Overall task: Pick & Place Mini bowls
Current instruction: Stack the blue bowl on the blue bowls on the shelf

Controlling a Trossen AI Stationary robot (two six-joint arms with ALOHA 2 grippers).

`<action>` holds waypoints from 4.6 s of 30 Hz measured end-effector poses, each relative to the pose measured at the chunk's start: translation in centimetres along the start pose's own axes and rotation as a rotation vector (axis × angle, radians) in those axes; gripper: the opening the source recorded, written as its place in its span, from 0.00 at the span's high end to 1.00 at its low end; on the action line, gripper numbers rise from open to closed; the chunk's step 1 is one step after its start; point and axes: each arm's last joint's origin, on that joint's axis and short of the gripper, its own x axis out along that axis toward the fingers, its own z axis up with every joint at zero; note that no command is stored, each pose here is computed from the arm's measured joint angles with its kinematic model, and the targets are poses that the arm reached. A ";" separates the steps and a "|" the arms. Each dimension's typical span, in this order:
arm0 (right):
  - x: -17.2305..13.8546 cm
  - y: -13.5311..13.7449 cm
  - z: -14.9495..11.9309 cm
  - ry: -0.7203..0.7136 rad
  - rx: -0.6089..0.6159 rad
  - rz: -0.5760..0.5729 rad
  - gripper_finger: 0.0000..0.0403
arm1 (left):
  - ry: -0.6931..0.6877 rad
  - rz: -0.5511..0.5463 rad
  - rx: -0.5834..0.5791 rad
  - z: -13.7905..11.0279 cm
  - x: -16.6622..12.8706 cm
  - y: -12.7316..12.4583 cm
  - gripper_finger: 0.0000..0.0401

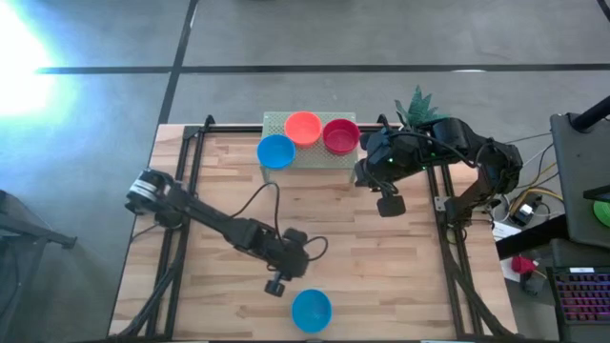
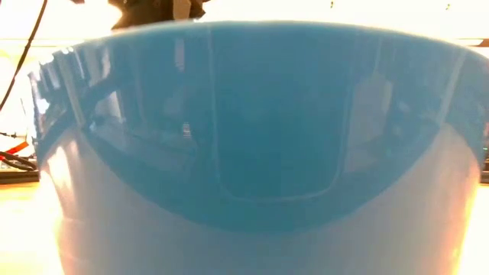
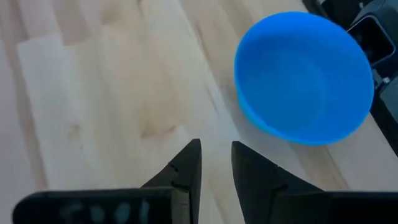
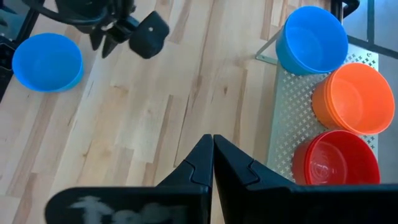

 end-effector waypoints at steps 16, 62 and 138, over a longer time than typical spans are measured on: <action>0.0 0.0 0.0 0.000 0.000 0.000 0.98 | -0.074 -0.097 -0.142 0.3 3.4 -1.0 0.80; 0.0 0.0 0.0 -0.001 0.000 -0.001 0.98 | -0.025 -0.096 -0.246 -1.1 7.0 -1.0 0.80; 0.0 0.0 0.2 -0.017 -0.009 -0.005 0.98 | -0.284 0.745 -1.003 -6.5 -25.9 20.1 1.00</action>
